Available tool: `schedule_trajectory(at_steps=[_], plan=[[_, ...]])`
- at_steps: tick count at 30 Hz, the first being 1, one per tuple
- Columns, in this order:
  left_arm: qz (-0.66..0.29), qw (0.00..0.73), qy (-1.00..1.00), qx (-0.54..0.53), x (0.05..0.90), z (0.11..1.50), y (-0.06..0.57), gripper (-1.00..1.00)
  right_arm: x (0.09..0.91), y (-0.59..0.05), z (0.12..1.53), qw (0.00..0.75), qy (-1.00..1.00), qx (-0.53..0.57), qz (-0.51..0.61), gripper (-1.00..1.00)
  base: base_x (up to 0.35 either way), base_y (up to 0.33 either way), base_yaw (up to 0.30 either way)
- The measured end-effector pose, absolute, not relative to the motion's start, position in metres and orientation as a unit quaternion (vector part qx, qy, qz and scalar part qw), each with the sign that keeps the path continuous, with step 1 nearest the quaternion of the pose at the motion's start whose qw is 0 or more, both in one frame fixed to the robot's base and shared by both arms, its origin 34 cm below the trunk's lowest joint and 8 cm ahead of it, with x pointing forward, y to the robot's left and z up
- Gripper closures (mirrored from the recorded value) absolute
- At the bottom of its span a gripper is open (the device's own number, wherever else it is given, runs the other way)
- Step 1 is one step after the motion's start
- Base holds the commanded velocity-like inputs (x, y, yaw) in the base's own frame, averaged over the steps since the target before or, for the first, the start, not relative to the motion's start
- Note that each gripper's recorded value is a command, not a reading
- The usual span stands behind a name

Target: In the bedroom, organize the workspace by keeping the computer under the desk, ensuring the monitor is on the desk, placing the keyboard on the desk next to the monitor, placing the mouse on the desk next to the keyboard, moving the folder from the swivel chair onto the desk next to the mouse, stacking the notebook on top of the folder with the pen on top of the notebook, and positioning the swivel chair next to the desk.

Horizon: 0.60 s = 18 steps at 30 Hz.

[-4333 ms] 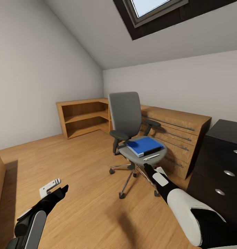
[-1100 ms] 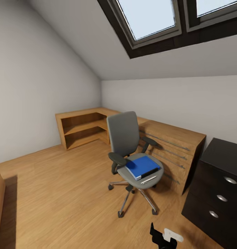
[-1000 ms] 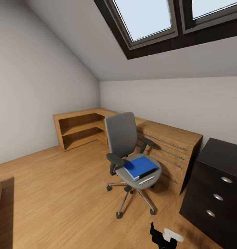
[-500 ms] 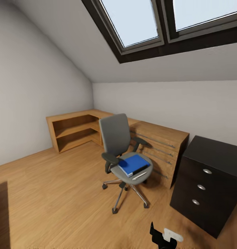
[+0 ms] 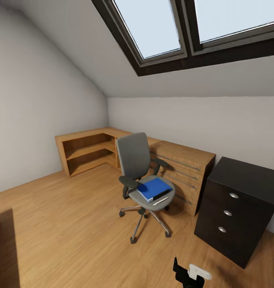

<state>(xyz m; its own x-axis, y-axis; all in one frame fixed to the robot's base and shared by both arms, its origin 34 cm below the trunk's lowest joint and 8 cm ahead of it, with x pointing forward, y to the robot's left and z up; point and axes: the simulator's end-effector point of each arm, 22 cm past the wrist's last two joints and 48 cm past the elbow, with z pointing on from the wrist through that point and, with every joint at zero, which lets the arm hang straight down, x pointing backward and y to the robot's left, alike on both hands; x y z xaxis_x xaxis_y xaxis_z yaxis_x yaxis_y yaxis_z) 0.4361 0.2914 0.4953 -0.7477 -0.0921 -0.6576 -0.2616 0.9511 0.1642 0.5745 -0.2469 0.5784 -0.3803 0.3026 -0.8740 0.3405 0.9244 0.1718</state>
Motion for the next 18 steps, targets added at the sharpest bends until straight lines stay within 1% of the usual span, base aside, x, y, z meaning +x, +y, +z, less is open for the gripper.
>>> schedule_trajectory(at_steps=[5,14,18], plan=[[0.123,0.329,0.932,-0.091,0.425,0.491,0.289,-1.0,0.575,-0.247,0.582,0.522,0.83,0.194,-0.018,-1.0,-0.001,0.0,-0.219],[0.123,0.327,0.933,-0.089,0.423,0.49,0.29,-1.0,0.575,-0.247,0.582,0.522,0.83,0.194,-0.018,-1.0,0.0,0.0,-0.257],[0.123,0.33,0.932,-0.089,0.423,0.49,0.29,-1.0,0.575,-0.247,0.582,0.522,0.831,0.194,-0.018,-1.0,-0.135,0.0,-0.271]])
